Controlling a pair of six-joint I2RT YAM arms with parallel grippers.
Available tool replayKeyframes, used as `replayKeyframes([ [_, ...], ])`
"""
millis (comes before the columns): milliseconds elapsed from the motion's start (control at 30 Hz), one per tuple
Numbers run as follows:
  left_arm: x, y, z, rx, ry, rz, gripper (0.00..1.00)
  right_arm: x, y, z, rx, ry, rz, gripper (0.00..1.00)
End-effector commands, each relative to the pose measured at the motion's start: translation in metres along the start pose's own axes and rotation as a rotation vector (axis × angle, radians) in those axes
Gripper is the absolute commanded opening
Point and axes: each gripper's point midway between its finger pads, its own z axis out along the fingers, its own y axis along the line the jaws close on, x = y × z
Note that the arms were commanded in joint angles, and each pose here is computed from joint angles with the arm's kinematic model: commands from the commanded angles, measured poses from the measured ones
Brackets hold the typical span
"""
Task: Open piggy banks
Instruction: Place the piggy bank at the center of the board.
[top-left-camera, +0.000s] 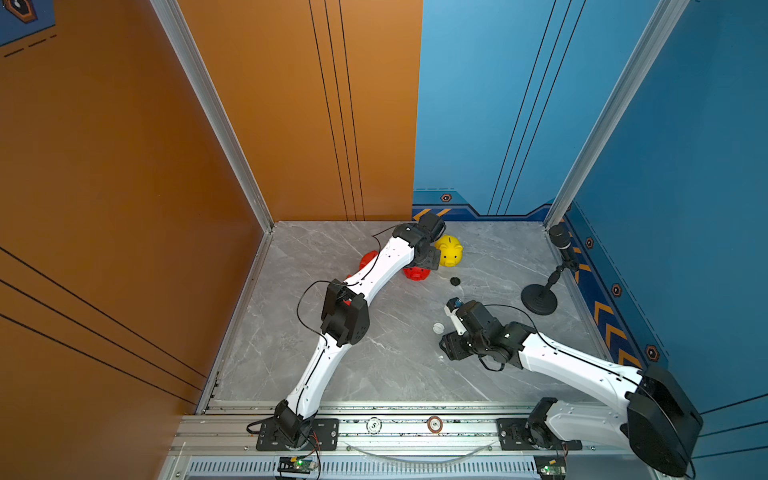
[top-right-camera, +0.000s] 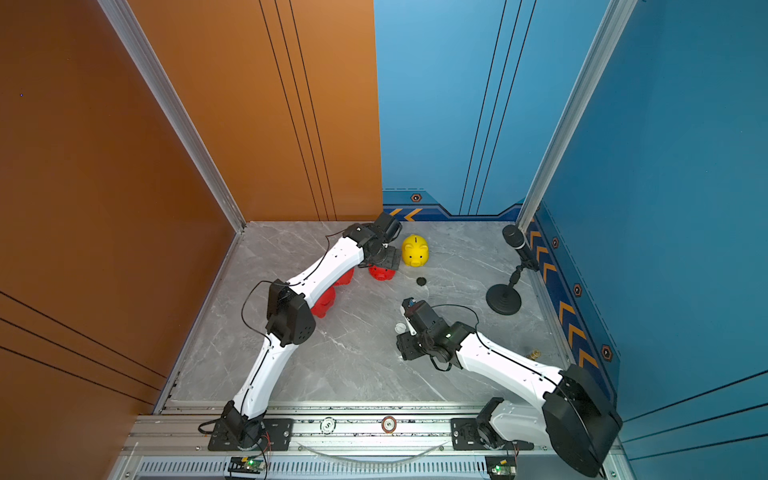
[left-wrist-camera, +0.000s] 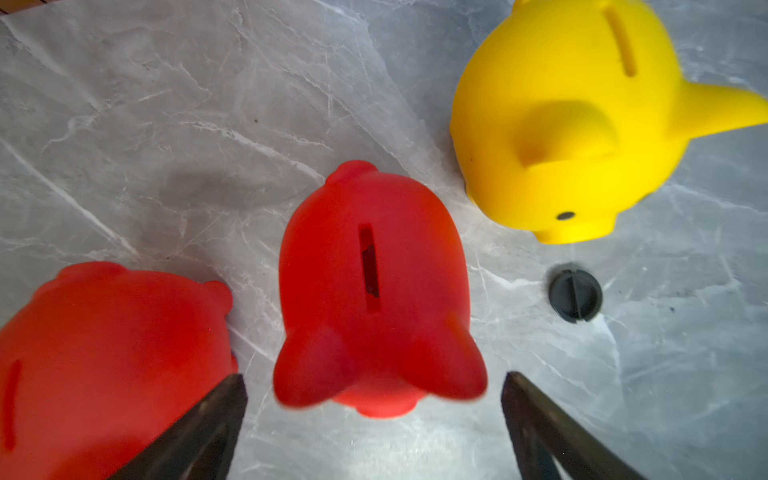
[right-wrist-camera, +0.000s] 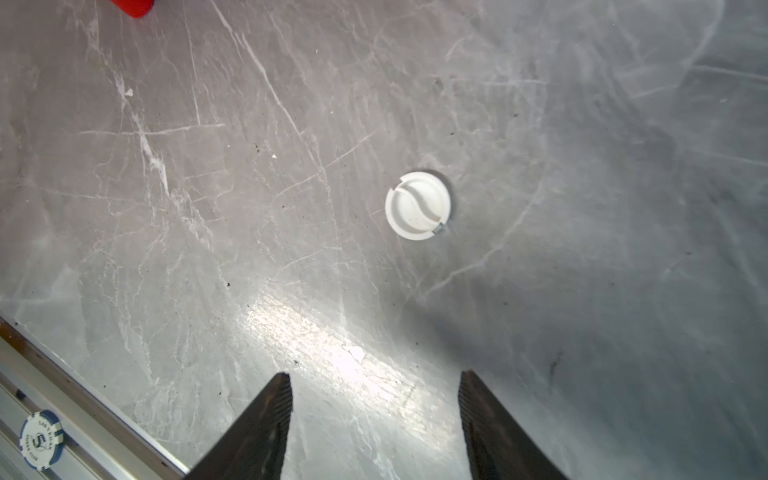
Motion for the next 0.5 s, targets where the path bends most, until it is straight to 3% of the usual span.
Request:
replayKeyframes([
  [0, -0.013, 0.011, -0.065, 0.058, -0.063, -0.007, 0.98, -0.010, -0.002, 0.014, 0.044, -0.021, 0.013, 0.58],
  [200, 0.012, 0.033, -0.103, 0.088, -0.085, -0.018, 0.98, -0.010, -0.016, 0.035, 0.148, 0.000, 0.033, 0.48],
  [467, 0.056, 0.082, -0.140, 0.107, -0.128, -0.117, 0.98, -0.026, -0.017, 0.060, 0.166, 0.009, 0.030, 0.39],
])
